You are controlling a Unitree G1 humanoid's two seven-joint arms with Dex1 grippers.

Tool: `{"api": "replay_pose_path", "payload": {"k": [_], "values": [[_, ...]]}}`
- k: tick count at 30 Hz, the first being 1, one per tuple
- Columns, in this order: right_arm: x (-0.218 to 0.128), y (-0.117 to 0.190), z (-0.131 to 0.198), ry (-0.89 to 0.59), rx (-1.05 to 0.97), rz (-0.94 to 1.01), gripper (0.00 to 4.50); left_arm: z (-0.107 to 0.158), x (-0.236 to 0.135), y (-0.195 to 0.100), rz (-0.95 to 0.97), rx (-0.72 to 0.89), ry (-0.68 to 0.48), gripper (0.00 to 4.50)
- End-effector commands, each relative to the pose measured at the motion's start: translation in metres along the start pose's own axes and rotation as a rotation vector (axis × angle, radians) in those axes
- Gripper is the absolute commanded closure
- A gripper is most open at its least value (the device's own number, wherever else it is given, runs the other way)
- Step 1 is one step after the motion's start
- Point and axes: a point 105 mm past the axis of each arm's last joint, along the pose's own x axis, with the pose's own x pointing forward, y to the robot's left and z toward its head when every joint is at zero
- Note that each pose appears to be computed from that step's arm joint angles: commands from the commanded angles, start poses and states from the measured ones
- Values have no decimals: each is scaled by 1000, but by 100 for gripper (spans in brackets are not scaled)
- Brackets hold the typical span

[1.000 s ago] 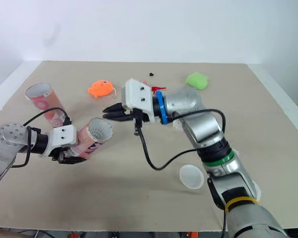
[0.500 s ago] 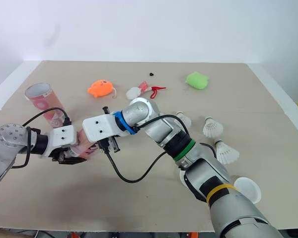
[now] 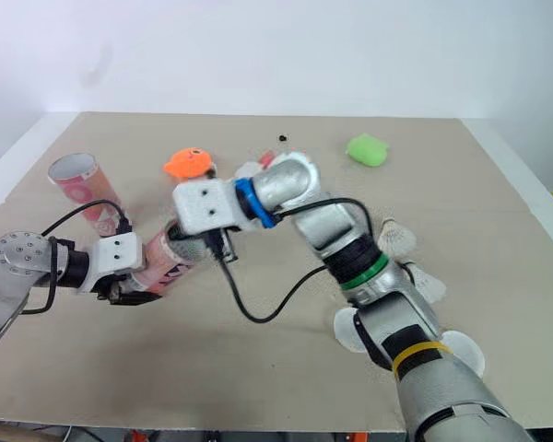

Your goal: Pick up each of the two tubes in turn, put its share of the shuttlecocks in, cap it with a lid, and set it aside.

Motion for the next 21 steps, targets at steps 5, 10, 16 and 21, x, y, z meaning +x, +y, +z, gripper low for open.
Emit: {"api": "replay_pose_path", "payload": {"k": [5,10,16,21], "values": [[-40,8,4,-50,133,-77,439,20,8,4,29,24,-116,113],[-83,38,-12,-24,337,-67,371,55,8,12,93,17,-308,113],[-142,92,-50,225,564,-24,159,100,29,14,230,-70,-639,113],[-164,137,-74,405,650,64,4,111,66,-1,305,-188,-802,113]]}}
